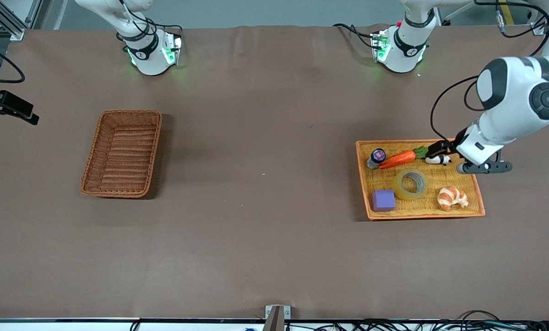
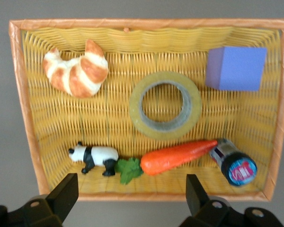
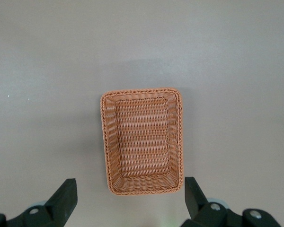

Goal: Move tape to another basket
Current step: 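Lower the left gripper onto the clear tape roll in the yellow tray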

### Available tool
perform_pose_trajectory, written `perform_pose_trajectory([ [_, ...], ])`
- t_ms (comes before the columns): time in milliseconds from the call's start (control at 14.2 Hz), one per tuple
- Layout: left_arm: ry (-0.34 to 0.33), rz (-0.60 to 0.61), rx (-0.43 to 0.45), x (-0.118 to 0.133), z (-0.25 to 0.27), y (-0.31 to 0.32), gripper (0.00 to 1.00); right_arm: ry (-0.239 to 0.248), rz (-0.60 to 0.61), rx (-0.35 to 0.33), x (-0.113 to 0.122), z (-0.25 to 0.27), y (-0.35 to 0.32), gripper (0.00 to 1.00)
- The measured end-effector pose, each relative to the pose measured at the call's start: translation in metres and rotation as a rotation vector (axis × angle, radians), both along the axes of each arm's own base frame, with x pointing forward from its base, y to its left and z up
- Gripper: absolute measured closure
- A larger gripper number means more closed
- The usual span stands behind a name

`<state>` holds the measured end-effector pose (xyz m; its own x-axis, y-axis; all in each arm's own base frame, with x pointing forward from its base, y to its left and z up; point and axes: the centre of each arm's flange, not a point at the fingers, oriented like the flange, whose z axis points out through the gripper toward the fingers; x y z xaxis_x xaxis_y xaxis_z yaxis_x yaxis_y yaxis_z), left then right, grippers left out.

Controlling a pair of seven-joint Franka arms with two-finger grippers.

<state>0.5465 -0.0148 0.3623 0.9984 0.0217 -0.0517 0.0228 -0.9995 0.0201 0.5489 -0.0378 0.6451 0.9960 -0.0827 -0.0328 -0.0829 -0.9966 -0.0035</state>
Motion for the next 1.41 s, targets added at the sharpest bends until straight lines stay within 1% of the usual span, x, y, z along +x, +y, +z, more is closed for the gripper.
perform_pose_trajectory([
  [212,0.000,0.038,-0.002,0.009,-0.032,0.021,0.00,-0.001,0.001,0.000,0.000,0.000,0.001,0.00],
  [353,0.019,0.050,-0.005,0.011,-0.059,0.030,0.00,-0.001,0.001,0.000,0.000,0.000,0.001,0.00],
  [636,0.034,0.035,-0.010,0.015,-0.106,0.020,0.00,-0.006,0.001,0.000,0.001,0.000,0.001,0.00],
  [918,-0.004,0.007,-0.013,0.021,-0.134,-0.001,0.00,-0.006,0.003,0.000,0.001,0.000,0.001,0.00],
  [1060,-0.012,0.004,-0.015,0.022,-0.152,-0.005,0.00,-0.006,0.003,0.000,0.001,0.000,0.001,0.00],
  [1201,-0.004,0.005,-0.016,0.021,-0.164,-0.006,0.04,-0.007,0.003,0.000,0.001,0.000,0.001,0.00],
  [1342,-0.003,0.009,-0.016,0.021,-0.166,-0.005,0.22,-0.006,0.003,0.000,0.001,0.000,0.002,0.00],
  [1413,-0.005,0.011,-0.016,0.022,-0.165,-0.005,0.35,-0.006,0.003,0.000,0.001,0.000,0.002,0.00],
])
